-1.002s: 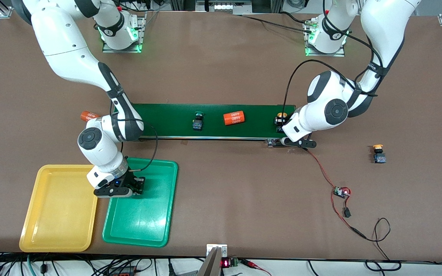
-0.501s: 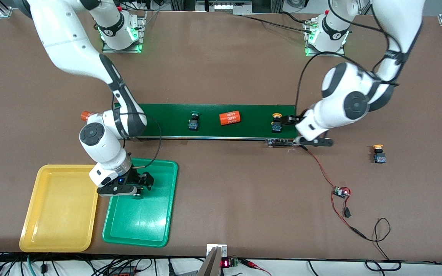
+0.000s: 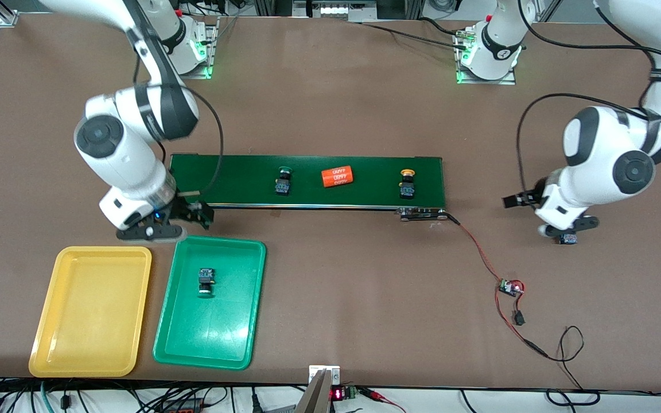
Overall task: Sort buttons by color to trays
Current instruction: 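Release the green button in the green tray and return the right gripper, then grasp another green-capped button on the belt with the right gripper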
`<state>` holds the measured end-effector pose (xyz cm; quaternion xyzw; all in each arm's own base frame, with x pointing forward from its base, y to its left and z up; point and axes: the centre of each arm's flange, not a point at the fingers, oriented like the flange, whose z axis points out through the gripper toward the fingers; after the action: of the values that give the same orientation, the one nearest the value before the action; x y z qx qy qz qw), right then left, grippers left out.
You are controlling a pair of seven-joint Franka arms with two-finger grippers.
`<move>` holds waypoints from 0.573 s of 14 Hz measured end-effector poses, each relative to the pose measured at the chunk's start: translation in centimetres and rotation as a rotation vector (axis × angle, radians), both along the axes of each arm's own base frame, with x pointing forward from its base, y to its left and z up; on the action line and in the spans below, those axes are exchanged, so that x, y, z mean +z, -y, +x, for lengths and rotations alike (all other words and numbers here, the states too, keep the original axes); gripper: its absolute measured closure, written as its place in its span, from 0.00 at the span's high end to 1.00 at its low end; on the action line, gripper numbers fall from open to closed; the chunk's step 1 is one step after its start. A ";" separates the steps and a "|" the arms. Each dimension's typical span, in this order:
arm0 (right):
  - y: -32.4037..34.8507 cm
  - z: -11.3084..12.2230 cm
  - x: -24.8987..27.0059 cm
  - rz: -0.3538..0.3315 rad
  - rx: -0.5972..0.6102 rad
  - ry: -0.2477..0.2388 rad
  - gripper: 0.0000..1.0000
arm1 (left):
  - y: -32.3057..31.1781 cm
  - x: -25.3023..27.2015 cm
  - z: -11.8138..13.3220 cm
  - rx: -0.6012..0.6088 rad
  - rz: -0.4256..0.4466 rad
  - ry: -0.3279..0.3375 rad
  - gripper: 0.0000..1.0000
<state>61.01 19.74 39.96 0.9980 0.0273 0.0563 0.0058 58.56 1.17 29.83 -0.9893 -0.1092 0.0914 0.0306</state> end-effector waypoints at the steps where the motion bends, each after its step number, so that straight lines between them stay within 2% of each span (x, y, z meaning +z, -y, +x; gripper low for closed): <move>1: -0.2 -1.5 0.7 -0.002 0.002 -0.024 1.00 | -1.6 -0.5 0.3 -0.036 0.058 0.023 1.00; 2: -1.0 -4.2 1.0 0.005 0.001 -0.051 1.00 | -3.3 -1.6 0.7 -0.123 0.131 0.044 1.00; 3: -1.5 -5.8 1.0 0.010 -0.008 -0.058 1.00 | -3.9 -2.4 1.0 -0.177 0.152 0.056 1.00; 6: -3.8 -10.2 0.6 0.025 -0.053 -0.027 1.00 | -6.4 -5.2 1.7 -0.321 0.144 0.099 1.00; 8: -5.0 -12.1 -0.1 0.032 -0.074 -0.007 1.00 | -8.5 -6.6 2.1 -0.372 0.131 0.104 1.00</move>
<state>48.86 24.74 39.83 0.9985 -0.0103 0.0531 -0.0080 60.63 9.64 23.18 -0.9917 0.0685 0.0259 0.1054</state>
